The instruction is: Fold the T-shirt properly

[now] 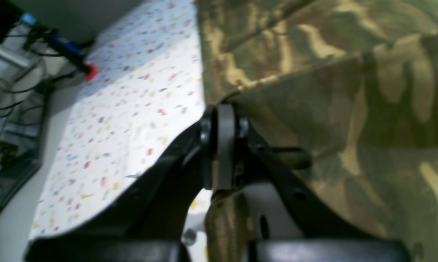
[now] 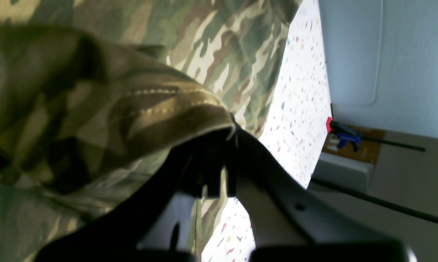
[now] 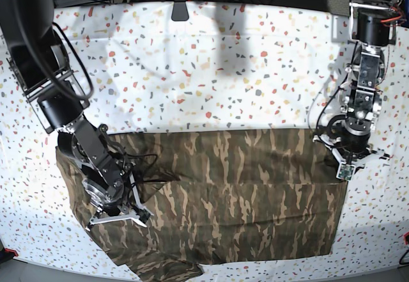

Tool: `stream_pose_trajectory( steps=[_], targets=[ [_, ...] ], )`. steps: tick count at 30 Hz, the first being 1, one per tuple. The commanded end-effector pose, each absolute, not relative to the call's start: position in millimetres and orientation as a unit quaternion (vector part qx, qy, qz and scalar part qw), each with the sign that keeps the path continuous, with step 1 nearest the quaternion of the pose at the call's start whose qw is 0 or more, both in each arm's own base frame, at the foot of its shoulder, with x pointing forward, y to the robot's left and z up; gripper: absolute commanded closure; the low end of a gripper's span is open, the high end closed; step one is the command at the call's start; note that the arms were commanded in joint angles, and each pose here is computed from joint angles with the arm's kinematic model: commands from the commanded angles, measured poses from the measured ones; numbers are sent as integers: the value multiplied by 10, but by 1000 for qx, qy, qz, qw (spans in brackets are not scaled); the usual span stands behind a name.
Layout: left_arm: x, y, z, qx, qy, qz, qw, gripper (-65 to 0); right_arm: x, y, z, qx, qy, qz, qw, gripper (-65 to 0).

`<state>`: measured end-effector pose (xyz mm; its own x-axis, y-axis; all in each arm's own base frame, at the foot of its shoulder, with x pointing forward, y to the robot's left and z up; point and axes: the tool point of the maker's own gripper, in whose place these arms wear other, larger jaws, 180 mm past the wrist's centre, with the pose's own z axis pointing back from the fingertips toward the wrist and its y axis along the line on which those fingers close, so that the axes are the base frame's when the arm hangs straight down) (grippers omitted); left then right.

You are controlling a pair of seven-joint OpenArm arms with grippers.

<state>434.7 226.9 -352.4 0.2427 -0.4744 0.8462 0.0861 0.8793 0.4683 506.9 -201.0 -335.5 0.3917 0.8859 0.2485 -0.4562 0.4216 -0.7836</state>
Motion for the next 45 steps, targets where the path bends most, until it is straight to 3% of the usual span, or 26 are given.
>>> stream_pose_trajectory(
  steps=[1, 17, 21, 23, 33, 39, 41, 45],
  targets=[
    [4454, 2316, -3290, 177, -613, -180, 749, 0, 5250, -2003, -3048, -329, -377, 424, 755, 0],
    [4455, 2319, -3296, 195, -606, -202, 744, 0, 5262, -1911, -3052, -321, -384, 427, 753, 0],
    [4454, 2339, -3301, 248, -585, -259, 727, -265, 5254, -1930, -3059, -324, -379, 426, 755, 0],
    [4449, 2417, -3292, 271, -576, -255, 727, -333, 5254, -1931, -3059, -324, -379, 426, 755, 0],
    [4379, 2454, -3386, 274, -565, -249, 737, -342, 5332, -1850, -2943, -318, -408, 436, 736, 0],
    [4356, 2509, -3444, 280, -548, -244, 750, -342, 5453, -1568, -2712, -310, -487, 443, 686, -344],
    [4348, 2529, -3463, 281, -542, -241, 754, -342, 5474, -1544, -2664, -327, -488, 453, 671, -392],
    [4348, 2528, -3463, 281, -542, -241, 754, -342, 5516, -1635, -2506, -357, -511, 418, 662, -397]
  ],
)
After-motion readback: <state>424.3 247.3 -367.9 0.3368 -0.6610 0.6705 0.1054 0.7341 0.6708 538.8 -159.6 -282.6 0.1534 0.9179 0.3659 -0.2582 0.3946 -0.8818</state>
